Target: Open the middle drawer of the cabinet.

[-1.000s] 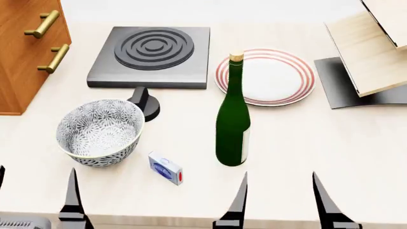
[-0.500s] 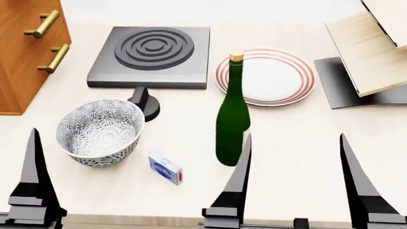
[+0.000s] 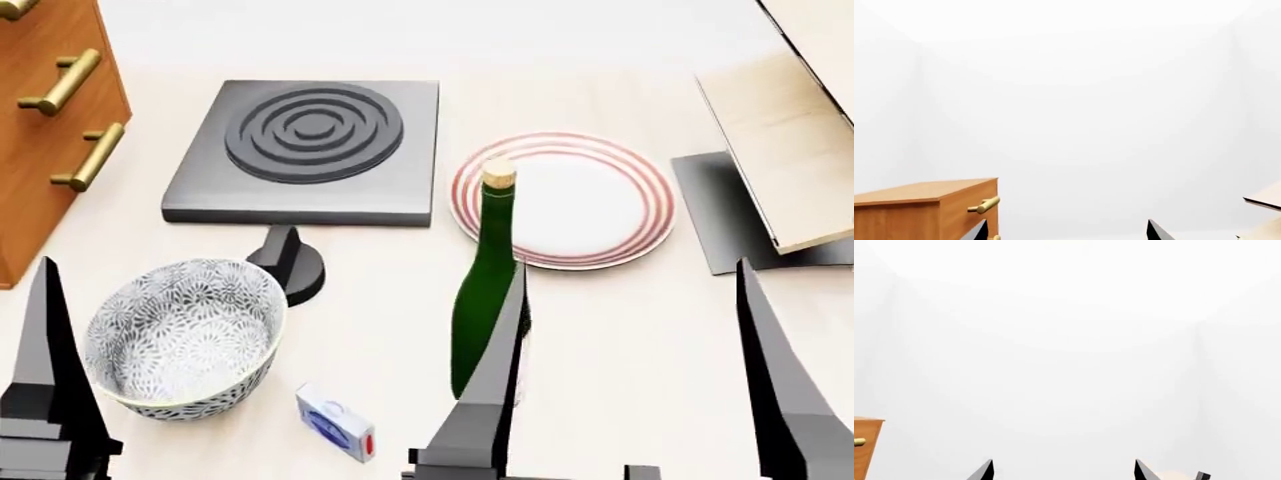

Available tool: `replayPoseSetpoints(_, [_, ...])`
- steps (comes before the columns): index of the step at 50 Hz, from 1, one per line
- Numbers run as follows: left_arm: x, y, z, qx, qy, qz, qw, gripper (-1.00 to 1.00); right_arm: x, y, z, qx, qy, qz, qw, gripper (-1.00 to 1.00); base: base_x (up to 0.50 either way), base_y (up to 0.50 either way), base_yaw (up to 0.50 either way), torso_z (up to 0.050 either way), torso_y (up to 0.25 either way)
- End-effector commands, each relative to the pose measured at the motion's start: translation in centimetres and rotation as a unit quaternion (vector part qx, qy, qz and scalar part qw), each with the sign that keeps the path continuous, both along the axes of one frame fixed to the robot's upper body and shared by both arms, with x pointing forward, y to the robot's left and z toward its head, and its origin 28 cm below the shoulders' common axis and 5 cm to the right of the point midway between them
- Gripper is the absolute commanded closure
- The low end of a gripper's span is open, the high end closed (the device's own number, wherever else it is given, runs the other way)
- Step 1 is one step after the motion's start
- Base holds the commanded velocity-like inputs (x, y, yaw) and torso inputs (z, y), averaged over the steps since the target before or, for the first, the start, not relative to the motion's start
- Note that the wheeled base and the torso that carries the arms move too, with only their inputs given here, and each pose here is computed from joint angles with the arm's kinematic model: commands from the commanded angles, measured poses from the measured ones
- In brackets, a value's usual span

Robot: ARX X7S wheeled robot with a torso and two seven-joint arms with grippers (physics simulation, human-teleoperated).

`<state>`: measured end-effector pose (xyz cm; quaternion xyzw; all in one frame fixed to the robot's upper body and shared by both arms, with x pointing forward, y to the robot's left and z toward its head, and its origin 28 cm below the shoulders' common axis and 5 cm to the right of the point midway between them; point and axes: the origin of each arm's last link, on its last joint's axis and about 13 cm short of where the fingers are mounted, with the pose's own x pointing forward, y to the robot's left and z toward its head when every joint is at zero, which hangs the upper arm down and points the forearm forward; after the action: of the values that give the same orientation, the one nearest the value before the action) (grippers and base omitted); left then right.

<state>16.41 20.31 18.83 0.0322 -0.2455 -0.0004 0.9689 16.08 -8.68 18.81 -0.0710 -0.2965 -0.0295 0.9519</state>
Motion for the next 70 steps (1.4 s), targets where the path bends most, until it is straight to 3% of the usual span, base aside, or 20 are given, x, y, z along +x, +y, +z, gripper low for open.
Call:
replayPoseSetpoints(1, [0.1,0.1,0.1,0.0,-0.013,-0.009,1.0,-1.0,-0.2,-0.2,0.3,-0.003,-0.01,-0.009,1.0,-1.0,0.48,0.0,0.0,0.0,0.0])
replayPoseSetpoints(49, [0.3,0.2,0.0,0.012,-0.016,0.004,1.0,-1.0,-0.1,-0.2,0.3,-0.004,-0.001,-0.012,1.0,-1.0,0.49,0.0,0.0,0.0,0.001])
replayPoseSetpoints(61, [0.5,0.6,-0.1,0.027,-0.009,0.012,1.0,-1.0,-0.1,-0.1,0.2,-0.011,0.005,-0.017,1.0,-1.0,0.05,0.0,0.0,0.0,0.0])
replayPoseSetpoints(70, [1.4,1.3,0.4,0.08,-0.01,0.025,0.996,-1.0,-0.1,-0.1,0.0,-0.012,0.012,-0.014,1.0,-1.0,0.0,0.0,0.0,0.0,0.0])
